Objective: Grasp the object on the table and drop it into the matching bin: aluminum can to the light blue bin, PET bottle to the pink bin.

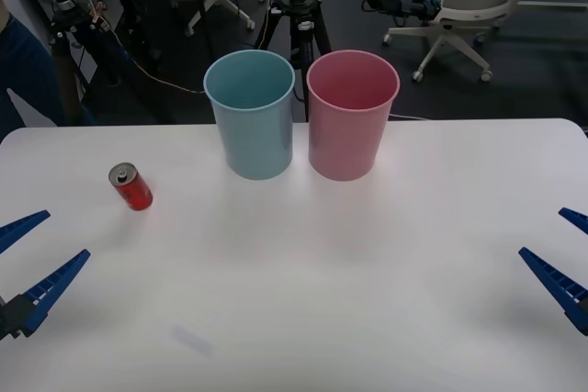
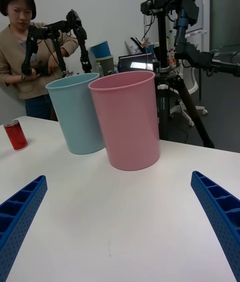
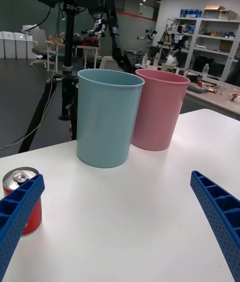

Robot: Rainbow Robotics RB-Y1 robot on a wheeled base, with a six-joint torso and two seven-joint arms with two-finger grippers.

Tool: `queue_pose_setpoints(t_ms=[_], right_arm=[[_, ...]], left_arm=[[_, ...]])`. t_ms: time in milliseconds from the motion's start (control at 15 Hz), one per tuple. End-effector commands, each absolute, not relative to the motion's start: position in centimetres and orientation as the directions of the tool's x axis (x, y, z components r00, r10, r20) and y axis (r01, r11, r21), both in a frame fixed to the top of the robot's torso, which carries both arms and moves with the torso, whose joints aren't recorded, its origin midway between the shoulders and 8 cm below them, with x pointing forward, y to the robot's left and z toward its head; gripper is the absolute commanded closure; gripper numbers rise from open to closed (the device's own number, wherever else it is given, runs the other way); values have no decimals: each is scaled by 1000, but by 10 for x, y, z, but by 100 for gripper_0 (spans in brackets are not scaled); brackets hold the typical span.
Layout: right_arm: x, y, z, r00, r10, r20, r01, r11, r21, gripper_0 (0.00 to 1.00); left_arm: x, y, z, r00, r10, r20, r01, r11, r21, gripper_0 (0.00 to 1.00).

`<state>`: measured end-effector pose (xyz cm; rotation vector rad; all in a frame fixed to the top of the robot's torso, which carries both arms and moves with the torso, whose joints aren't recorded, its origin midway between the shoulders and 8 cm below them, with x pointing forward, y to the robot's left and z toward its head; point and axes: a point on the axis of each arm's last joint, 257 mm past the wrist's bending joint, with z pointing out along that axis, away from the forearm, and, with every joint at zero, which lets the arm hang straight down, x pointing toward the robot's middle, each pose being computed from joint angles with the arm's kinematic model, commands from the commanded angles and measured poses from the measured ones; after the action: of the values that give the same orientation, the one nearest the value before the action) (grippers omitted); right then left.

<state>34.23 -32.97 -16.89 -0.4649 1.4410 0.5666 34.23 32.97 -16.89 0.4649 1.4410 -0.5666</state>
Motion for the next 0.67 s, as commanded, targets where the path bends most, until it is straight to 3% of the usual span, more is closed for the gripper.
queue_pose_setpoints(t_ms=[67,400,667], right_arm=[[342,-330,-169,41,82,-996,-618,785,39,0],[342,-330,-169,41,82,-996,-618,785,39,0],[342,-330,-169,41,82,-996,-618,785,39,0]], left_arm=[[340,339,-171,30,-55,-998,609,793,-25,0],[334,349,-173,18,-28,-999,592,805,-11,0],[345,376,-196,43,-10,-999,471,882,11,0]])
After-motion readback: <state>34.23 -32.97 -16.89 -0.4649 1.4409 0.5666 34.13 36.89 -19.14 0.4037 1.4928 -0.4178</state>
